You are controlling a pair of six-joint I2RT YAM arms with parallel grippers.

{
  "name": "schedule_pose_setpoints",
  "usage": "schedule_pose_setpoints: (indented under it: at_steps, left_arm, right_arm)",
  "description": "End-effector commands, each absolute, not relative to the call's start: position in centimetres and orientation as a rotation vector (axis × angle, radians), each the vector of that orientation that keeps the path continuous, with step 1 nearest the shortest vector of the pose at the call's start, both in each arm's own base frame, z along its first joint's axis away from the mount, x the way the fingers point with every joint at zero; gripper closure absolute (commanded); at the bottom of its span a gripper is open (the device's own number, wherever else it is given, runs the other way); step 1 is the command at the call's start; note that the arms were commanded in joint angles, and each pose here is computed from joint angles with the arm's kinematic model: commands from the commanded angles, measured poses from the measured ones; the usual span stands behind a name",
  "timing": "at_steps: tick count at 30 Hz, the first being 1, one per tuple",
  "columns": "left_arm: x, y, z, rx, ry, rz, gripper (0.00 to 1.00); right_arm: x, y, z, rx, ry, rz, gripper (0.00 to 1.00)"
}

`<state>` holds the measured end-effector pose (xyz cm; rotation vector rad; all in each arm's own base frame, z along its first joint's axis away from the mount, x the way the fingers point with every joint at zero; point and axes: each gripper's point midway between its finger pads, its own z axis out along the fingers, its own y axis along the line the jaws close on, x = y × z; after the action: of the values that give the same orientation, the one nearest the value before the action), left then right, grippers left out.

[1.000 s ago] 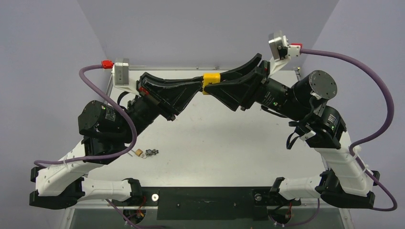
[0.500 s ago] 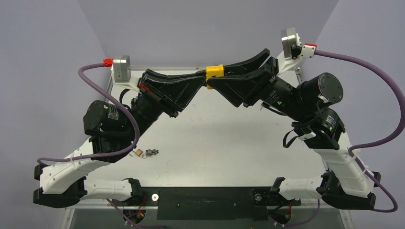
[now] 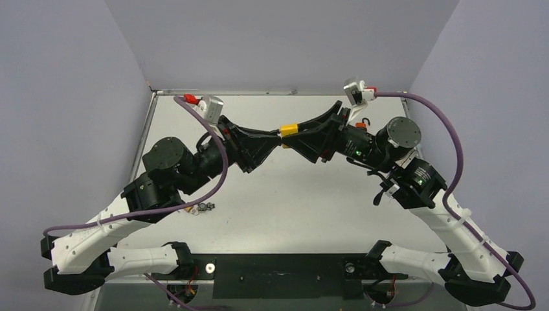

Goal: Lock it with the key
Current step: Lock the lock.

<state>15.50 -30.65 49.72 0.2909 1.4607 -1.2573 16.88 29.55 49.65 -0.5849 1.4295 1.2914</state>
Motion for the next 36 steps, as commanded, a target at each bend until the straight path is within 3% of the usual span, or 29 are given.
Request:
schedule_pose_setpoints:
  at_steps: [1, 6, 23, 36]
  left_arm:
    - [8.1, -34.7, 41.1, 0.777, 1.727, -1.421, 0.76]
    - [8.6, -33.3, 41.5, 0.775, 1.720, -1.387, 0.70]
    - [8.7, -31.0, 44.0, 0.726, 1.634, -1.418, 0.65]
    - [10.9, -30.7, 44.0, 0.519, 1.621, -1.509, 0.63]
  right_arm:
    - [19.4, 31.3, 45.4, -0.558, 1.510, 1.256, 1.00]
    - [18.5, 29.9, 45.4, -0.558, 1.480, 1.291, 1.00]
    - [18.5, 27.7, 45.0, -0.434, 1.487, 1.328, 1.00]
    - [18.3, 24.7, 50.4, -0.167, 1.287, 1.425, 1.00]
